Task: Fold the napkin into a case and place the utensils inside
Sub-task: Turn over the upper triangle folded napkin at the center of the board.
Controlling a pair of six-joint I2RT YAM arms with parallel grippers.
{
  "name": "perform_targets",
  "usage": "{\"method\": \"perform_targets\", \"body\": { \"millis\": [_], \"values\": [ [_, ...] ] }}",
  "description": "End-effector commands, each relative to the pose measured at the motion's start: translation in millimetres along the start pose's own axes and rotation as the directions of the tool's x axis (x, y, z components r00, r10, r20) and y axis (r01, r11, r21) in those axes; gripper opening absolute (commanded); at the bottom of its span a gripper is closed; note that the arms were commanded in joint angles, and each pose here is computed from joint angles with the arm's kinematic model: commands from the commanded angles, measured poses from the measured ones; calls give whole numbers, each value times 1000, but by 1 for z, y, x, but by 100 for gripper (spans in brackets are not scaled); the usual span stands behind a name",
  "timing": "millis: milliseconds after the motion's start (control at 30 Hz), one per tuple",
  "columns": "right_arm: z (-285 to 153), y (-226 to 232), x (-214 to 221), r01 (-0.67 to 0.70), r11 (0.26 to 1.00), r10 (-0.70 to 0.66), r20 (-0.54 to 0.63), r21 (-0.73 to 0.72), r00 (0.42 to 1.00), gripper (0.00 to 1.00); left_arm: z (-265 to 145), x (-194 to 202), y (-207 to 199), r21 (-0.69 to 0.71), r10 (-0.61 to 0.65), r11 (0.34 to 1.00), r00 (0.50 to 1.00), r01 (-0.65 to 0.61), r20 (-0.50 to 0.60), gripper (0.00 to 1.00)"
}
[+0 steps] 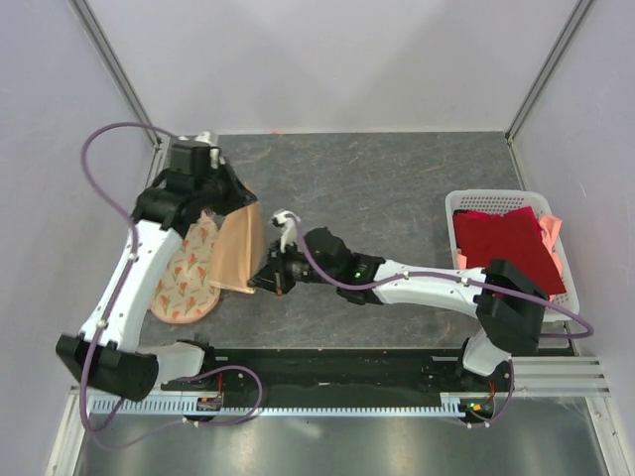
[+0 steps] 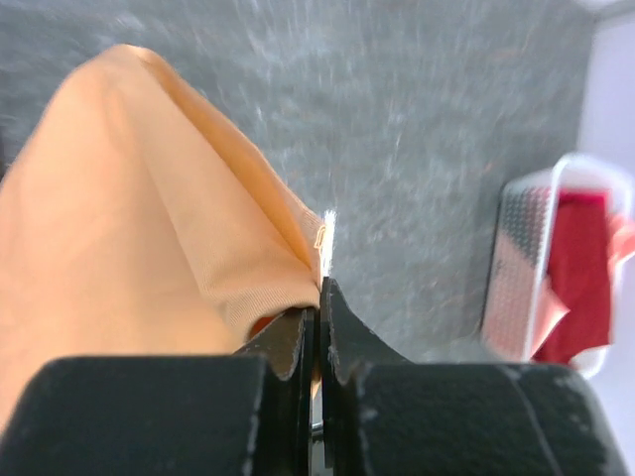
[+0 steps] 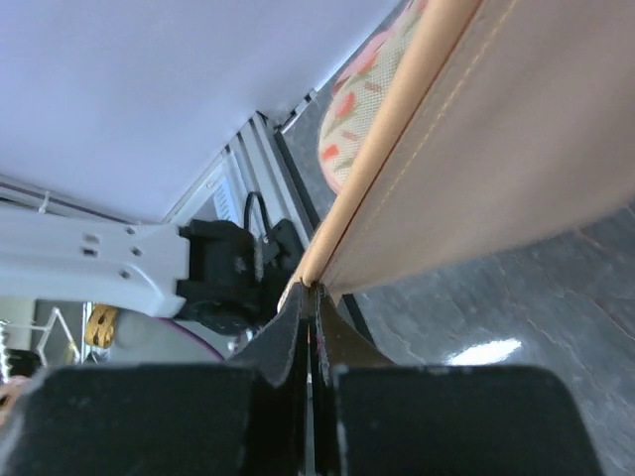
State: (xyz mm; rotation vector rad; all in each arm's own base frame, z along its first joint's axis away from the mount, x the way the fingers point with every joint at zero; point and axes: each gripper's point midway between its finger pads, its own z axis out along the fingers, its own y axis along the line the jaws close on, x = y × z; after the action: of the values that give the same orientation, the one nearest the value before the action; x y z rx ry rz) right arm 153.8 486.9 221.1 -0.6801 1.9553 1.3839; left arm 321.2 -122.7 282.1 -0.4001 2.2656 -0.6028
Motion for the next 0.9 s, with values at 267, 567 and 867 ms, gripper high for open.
{"method": "perform_targets", "body": {
  "millis": [267,567,867],
  "values": [
    [-107,-110,158,-322,945,324,-234,47,916,0,196,105,-63,-42,221,973,971,-226,-95,2],
    [-156,-153,188,-368,902,411,-182,228,893,0,231,153,-104,8,231,973,960,-233,-160,2],
    [-193,-188,191,-302,835,405,-144,460,903,0,225,169,-146,144,243,965,951,-218,-191,23]
  ]
}}
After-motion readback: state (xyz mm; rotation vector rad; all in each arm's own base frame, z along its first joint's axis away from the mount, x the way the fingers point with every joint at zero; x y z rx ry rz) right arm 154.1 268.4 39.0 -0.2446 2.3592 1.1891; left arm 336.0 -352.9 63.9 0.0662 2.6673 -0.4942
